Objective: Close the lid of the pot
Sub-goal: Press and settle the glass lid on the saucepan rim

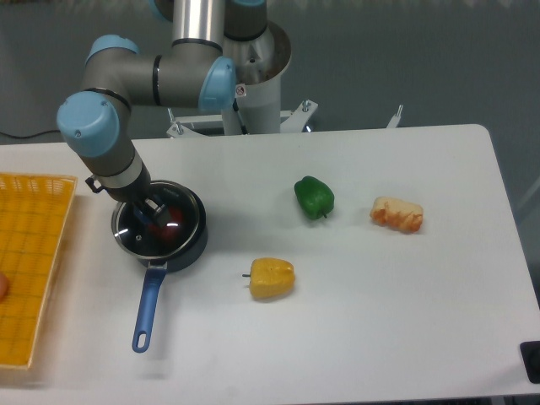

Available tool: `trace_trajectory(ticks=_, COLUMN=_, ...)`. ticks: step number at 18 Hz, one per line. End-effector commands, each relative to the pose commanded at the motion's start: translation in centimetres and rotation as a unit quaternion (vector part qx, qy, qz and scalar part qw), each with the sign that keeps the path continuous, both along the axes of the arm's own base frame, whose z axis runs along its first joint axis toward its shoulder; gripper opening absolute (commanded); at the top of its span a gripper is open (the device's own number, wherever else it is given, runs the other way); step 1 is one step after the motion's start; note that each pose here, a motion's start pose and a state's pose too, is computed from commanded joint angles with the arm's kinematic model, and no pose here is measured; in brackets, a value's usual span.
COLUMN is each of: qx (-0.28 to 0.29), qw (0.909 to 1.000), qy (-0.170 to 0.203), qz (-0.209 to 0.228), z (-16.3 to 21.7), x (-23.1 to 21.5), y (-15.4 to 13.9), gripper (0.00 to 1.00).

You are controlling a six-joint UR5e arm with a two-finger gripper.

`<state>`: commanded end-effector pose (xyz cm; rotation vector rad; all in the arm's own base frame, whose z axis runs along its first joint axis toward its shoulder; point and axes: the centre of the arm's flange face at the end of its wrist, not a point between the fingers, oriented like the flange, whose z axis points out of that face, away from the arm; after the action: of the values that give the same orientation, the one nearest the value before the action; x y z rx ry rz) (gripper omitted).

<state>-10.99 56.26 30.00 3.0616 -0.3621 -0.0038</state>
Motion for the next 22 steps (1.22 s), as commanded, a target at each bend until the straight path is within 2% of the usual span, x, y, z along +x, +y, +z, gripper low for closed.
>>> trace_trajectory(ticks=6, qx=-0.004, qw=1.0, qy=-0.001, qz=-0.004, z=-0.2, x=-0.1, y=-0.7, gripper=0.59)
trace_trajectory(ticks=22, qx=0.004, qw=1.0, qy=0.002, qz=0.005, z=0.5, x=-1.2, y=-0.4, gripper=0.59)
